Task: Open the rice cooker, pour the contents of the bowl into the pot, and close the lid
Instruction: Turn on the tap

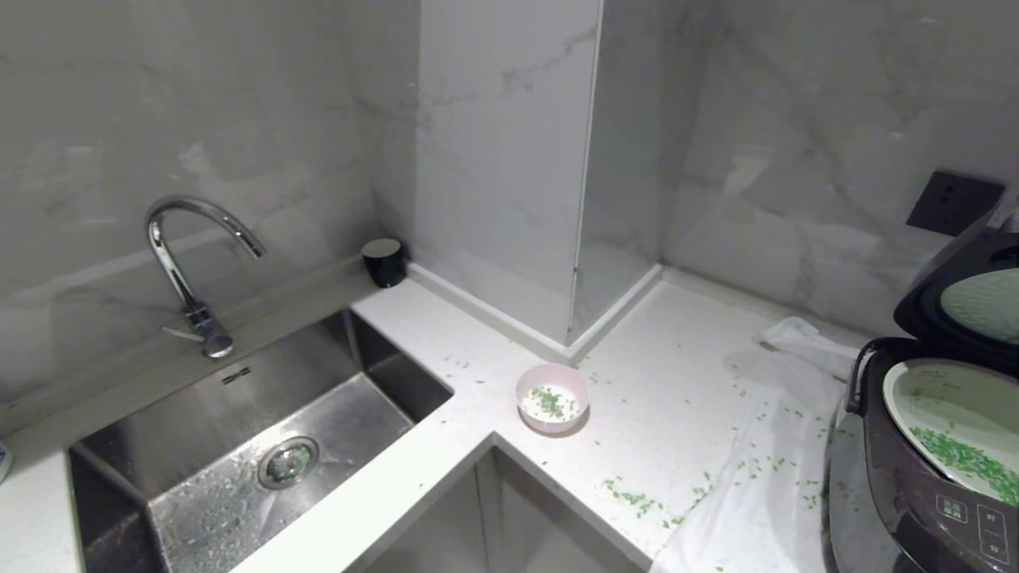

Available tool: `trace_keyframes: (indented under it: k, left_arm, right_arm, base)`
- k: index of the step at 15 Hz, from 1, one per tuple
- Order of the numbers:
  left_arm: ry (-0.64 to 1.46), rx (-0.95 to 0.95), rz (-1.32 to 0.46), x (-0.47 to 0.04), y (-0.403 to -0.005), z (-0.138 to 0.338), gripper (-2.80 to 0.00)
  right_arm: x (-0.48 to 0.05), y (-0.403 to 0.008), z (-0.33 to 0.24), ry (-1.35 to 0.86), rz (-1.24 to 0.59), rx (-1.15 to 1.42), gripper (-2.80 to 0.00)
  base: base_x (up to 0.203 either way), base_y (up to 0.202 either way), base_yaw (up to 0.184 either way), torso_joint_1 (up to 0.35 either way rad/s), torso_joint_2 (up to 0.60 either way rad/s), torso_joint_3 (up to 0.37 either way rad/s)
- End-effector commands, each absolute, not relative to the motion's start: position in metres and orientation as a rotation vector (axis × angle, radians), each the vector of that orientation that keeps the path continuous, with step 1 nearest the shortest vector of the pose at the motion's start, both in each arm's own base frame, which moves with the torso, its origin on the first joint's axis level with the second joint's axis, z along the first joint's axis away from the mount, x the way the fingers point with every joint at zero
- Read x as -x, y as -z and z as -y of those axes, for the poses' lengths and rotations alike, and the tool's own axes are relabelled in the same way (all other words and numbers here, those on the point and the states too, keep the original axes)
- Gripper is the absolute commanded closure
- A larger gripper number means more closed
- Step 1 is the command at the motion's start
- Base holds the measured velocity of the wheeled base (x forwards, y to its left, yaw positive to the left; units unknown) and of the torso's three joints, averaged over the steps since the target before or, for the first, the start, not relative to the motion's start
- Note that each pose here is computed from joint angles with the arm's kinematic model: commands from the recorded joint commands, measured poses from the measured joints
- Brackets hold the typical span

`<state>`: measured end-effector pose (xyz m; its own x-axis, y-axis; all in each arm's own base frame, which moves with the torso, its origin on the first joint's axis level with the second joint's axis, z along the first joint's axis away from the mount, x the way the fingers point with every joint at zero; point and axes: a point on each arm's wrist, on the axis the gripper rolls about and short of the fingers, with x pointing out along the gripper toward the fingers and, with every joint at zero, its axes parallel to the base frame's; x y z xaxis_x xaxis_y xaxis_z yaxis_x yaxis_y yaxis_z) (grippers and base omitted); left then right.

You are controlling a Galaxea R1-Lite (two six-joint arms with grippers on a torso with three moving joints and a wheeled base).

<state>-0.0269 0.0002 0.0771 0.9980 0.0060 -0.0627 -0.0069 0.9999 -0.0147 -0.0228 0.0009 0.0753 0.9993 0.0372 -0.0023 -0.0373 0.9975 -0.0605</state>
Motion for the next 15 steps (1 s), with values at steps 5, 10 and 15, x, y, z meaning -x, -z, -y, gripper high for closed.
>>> trace_keyframes:
  k: [5,10,15]
  left_arm:
    - [-0.005,0.015,-0.061,0.027,-0.077,-0.0003,0.0]
    - [-0.006,0.015,-0.061,0.027,-0.077,-0.0002,0.0]
    - [-0.006,0.015,-0.061,0.027,-0.077,-0.0002,0.0]
  right_arm:
    - [0.0227,-0.0751,-0.0009,-0.038,0.0,0.057,0.0]
    - [0.0227,-0.0749,-0.001,-0.04,-0.002,0.06,0.0]
    - [0.0227,-0.0751,-0.0009,-0.038,0.0,0.058,0.0]
  base:
    - [0.122,0.0,0.0,0.001,0.0,0.002]
    - [0.095,0.0,0.001,0.0,0.0,0.001]
    - [0.0,0.0,0.0,0.0,0.0,0.0]
